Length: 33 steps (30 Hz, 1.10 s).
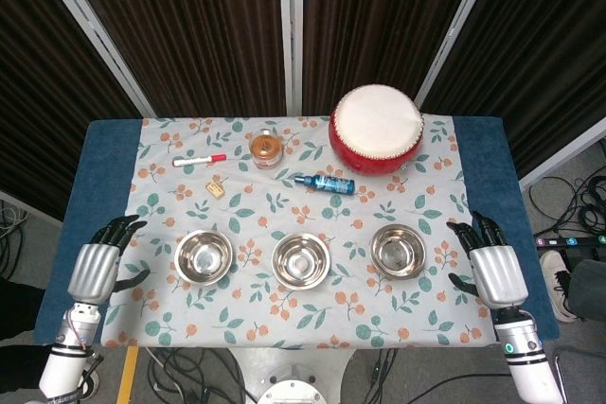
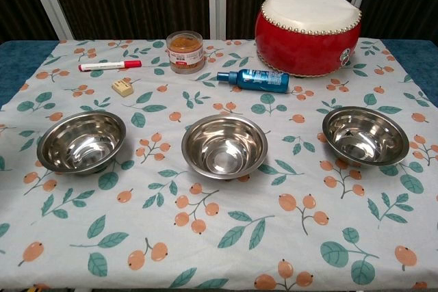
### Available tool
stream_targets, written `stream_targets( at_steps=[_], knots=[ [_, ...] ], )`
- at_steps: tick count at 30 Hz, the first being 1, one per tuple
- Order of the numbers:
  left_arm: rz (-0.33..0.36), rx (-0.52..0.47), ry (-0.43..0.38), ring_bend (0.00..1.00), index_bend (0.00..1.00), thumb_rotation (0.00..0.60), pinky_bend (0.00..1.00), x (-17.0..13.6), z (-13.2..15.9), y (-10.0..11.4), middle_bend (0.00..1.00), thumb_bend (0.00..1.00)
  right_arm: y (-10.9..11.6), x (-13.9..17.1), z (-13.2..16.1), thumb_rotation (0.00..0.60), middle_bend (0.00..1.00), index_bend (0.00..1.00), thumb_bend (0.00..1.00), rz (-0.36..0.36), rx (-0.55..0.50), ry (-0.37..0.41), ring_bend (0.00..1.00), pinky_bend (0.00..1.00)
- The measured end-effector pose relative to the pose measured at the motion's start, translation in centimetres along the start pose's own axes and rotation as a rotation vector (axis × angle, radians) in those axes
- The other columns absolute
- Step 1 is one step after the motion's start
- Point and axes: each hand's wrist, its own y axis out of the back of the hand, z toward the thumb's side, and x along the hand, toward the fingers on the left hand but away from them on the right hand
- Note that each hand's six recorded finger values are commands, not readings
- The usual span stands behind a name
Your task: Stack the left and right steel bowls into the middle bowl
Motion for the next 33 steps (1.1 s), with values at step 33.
stream_targets(
  at_steps=[33],
  knots=[
    [0.004, -0.006, 0.0, 0.17, 0.25, 0.6, 0.28, -0.6, -0.9, 0.3, 0.26, 0.17, -7.6, -3.3, 5.2, 0.6, 0.32, 0.25, 0.06, 0.235, 0.203, 0.215, 0.14, 0.12]
  ],
)
